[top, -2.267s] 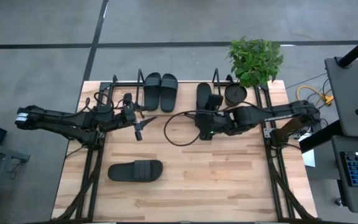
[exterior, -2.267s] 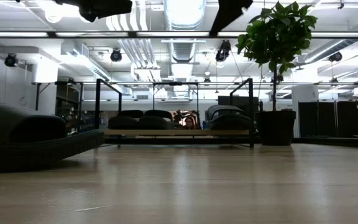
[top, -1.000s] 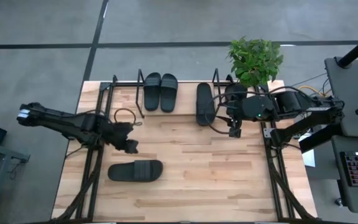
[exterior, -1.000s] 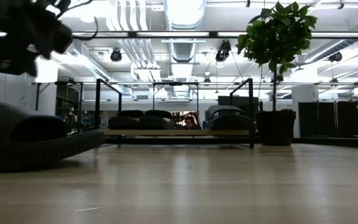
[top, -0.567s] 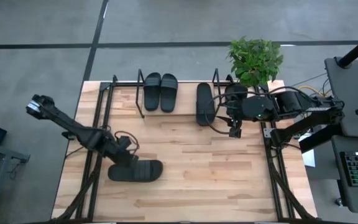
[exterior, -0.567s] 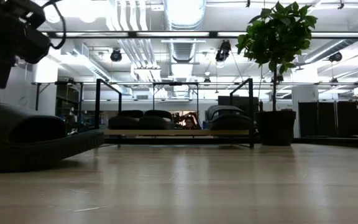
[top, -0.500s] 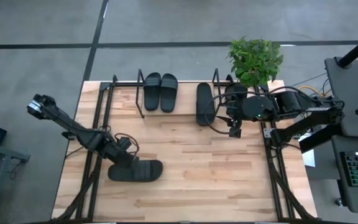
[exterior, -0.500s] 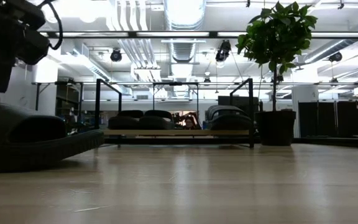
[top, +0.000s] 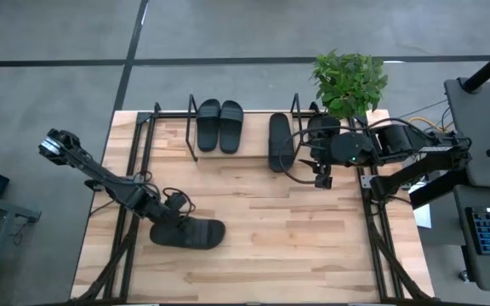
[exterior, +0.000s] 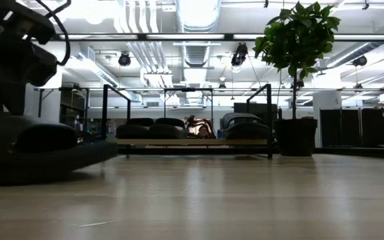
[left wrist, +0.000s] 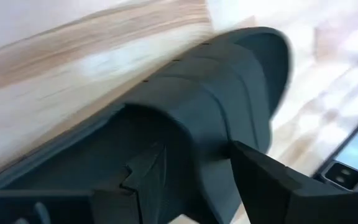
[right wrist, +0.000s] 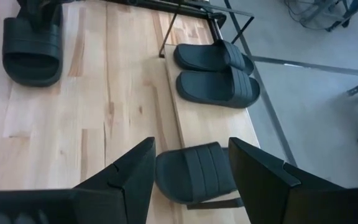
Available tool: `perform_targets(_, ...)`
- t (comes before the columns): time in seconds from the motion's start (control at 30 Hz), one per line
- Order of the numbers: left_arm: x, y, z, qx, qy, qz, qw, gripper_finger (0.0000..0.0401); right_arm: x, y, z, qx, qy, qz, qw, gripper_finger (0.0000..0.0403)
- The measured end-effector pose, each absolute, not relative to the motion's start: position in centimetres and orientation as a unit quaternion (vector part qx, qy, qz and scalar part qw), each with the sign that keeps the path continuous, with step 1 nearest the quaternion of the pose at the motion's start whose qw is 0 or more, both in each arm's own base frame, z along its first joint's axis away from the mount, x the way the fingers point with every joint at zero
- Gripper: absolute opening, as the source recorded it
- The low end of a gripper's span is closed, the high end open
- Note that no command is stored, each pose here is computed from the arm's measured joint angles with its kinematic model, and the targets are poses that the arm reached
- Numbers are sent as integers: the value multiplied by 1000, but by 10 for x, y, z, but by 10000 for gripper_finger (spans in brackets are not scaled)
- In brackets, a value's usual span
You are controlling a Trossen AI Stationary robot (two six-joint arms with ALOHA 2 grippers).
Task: Pick and place slides into the shelf
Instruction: Put the black slide on the shelf
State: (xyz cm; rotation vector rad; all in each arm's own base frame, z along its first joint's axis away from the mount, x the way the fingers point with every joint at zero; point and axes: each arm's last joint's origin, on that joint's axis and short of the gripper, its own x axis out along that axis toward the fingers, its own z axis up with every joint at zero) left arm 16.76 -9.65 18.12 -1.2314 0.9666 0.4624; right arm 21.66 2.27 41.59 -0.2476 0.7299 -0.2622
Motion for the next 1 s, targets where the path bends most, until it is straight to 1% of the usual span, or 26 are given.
perform_targets(0.07,170,-98,181,-555,416,182,696,164,216,23,416,-120,357,-128,918,194)
perform_targets(0.17,175,-100,181,-581,386,143,702,164,215,22,414,-115,366,-130,914,194)
perform_targets(0.33,178,-102,163,-587,375,139,704,164,213,22,413,-105,372,-135,912,194)
perform_targets(0.57,186,-106,145,-595,350,111,714,159,213,22,413,-109,374,-139,910,194)
perform_targets(0.67,191,-108,144,-594,326,79,731,127,211,21,414,-115,371,-148,910,194)
perform_targets(0.73,193,-109,144,-592,315,64,740,91,209,20,416,-119,367,-153,910,194)
perform_targets(0.83,195,-109,144,-580,305,52,754,27,203,20,419,-128,364,-149,910,194)
perform_targets(0.87,196,-109,144,-578,304,53,755,14,201,21,420,-129,361,-148,912,194)
perform_targets(1.0,197,-109,149,-579,292,52,759,7,192,26,425,-143,348,-130,917,194)
